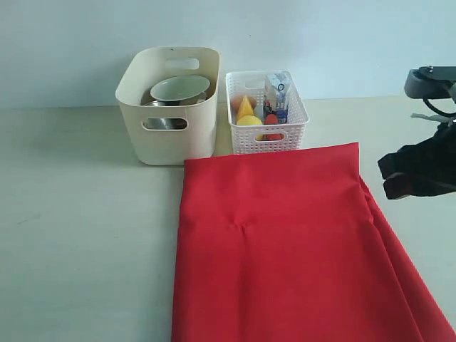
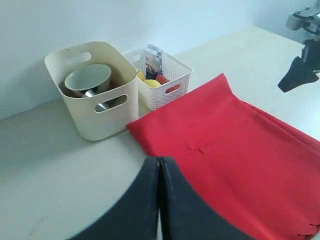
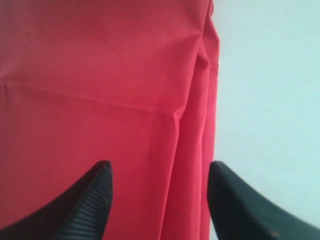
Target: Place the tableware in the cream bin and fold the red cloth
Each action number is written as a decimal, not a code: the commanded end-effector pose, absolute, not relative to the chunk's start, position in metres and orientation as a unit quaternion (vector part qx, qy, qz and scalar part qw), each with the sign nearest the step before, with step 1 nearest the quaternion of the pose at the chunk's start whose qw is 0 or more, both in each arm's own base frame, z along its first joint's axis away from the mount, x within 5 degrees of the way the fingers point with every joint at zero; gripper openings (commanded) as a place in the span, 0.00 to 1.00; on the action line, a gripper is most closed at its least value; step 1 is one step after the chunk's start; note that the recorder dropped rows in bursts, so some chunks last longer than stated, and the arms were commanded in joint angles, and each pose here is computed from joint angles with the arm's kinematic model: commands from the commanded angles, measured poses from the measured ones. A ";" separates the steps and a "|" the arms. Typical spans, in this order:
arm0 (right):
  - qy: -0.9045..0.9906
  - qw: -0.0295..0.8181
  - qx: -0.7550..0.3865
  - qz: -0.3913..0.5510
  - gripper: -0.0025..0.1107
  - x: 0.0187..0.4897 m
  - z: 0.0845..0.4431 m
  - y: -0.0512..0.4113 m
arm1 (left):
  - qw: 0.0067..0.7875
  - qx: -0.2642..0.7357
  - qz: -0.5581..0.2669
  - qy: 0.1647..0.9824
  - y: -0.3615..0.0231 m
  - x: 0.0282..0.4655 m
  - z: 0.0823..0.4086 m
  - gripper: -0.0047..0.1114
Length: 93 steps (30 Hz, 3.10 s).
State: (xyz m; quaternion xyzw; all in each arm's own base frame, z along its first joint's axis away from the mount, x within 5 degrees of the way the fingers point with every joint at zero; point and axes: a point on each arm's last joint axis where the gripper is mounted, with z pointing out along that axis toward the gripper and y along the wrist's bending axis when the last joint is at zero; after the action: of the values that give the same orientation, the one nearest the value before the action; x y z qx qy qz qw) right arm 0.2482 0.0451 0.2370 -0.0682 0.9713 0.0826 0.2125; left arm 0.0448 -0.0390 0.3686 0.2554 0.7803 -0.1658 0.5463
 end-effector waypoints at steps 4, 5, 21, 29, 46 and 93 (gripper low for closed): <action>0.960 0.254 -0.066 0.100 0.51 0.240 0.257 0.046 | 0.662 0.198 -0.157 0.705 -0.020 0.020 0.351 0.04; 0.959 0.254 -0.071 0.102 0.51 0.239 0.257 0.046 | 0.674 0.190 -0.158 0.696 -0.020 0.022 0.348 0.04; 0.949 0.292 -0.067 0.100 0.51 0.248 0.259 0.046 | 0.643 0.176 -0.146 0.731 -0.028 0.051 0.278 0.04; 0.951 0.283 -0.067 0.103 0.51 0.246 0.258 0.047 | 0.643 0.176 -0.146 0.731 -0.028 0.051 0.278 0.04; 0.952 0.277 -0.067 0.112 0.51 0.245 0.258 0.048 | 0.686 0.218 -0.051 0.692 -0.021 0.053 0.270 0.04; 0.951 0.279 -0.076 0.106 0.51 0.245 0.258 0.048 | 0.599 0.034 0.060 0.798 0.001 0.053 0.180 0.04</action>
State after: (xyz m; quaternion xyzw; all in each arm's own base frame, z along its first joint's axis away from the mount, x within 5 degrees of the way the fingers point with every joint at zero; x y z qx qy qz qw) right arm 0.2442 0.0491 0.2576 -0.0695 0.9523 0.1130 0.2749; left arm 0.0538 0.0008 0.1821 0.0310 0.7945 0.0593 0.6036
